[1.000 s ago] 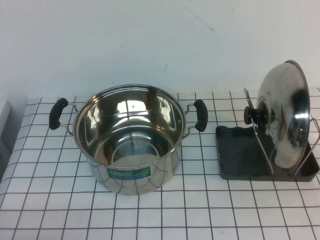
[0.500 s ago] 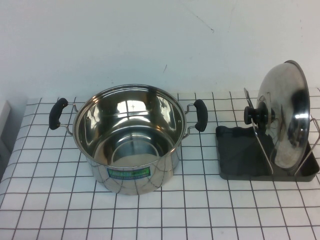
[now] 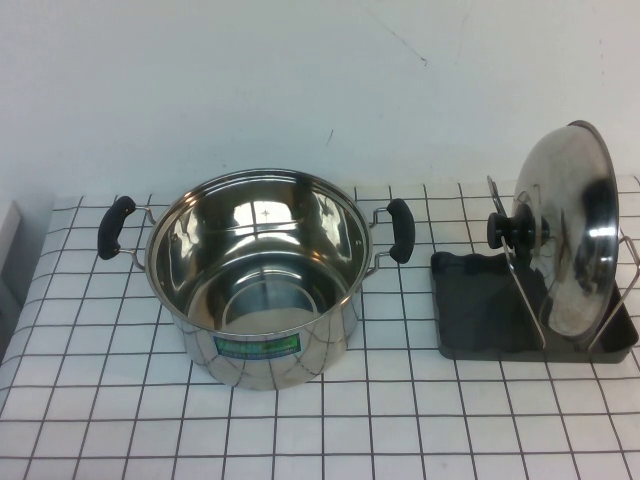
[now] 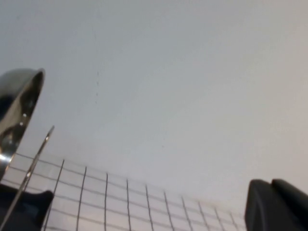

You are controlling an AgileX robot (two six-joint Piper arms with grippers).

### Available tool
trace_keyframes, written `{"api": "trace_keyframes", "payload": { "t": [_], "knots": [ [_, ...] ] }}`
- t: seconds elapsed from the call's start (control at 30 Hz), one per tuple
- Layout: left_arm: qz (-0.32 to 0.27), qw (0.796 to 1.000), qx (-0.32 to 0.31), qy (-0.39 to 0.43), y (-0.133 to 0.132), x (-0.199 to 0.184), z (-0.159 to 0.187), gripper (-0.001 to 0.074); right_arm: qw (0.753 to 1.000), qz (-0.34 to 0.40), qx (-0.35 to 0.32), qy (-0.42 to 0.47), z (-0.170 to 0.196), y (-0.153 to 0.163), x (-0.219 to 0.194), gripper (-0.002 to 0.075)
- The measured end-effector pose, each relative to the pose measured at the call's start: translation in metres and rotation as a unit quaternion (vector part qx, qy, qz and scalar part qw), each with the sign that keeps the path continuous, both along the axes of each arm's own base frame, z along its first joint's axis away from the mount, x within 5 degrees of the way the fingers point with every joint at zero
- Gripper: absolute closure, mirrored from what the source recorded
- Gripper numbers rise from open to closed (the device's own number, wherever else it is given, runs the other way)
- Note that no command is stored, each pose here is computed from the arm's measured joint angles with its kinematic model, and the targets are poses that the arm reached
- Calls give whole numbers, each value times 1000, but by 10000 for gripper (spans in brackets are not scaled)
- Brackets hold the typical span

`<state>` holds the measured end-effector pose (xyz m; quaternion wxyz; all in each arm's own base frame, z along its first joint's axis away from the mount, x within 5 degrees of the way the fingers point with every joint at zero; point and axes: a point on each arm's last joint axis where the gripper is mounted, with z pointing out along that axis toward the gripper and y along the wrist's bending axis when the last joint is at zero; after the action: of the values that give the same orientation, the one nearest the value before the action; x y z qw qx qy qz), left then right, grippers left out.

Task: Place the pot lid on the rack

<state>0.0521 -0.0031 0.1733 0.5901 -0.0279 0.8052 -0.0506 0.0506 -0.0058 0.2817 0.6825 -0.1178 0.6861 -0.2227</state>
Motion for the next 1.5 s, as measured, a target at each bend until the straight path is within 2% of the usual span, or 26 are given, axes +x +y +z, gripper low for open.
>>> {"api": "trace_keyframes", "payload": {
  "t": [0.17,0.33,0.47,0.7,0.97,1.17,1.5],
  "knots": [
    [0,1000,0,0,0,0,0,737,996,-29,70,46,-47,-5,4,727],
    [0,1000,0,0,0,0,0,737,989,-35,98,103,-96,-6,5,727],
    [0,1000,0,0,0,0,0,737,981,-37,118,148,-110,-4,1,727],
    [0,1000,0,0,0,0,0,737,978,-30,121,170,-114,-3,0,727],
    [0,1000,1,0,0,0,0,737,978,11,118,174,-114,1,0,727],
    [0,1000,1,0,0,0,0,737,970,14,173,168,-114,3,0,727],
    [0,1000,1,0,0,0,0,737,968,3,190,165,-114,1,0,728]
  ]
}}
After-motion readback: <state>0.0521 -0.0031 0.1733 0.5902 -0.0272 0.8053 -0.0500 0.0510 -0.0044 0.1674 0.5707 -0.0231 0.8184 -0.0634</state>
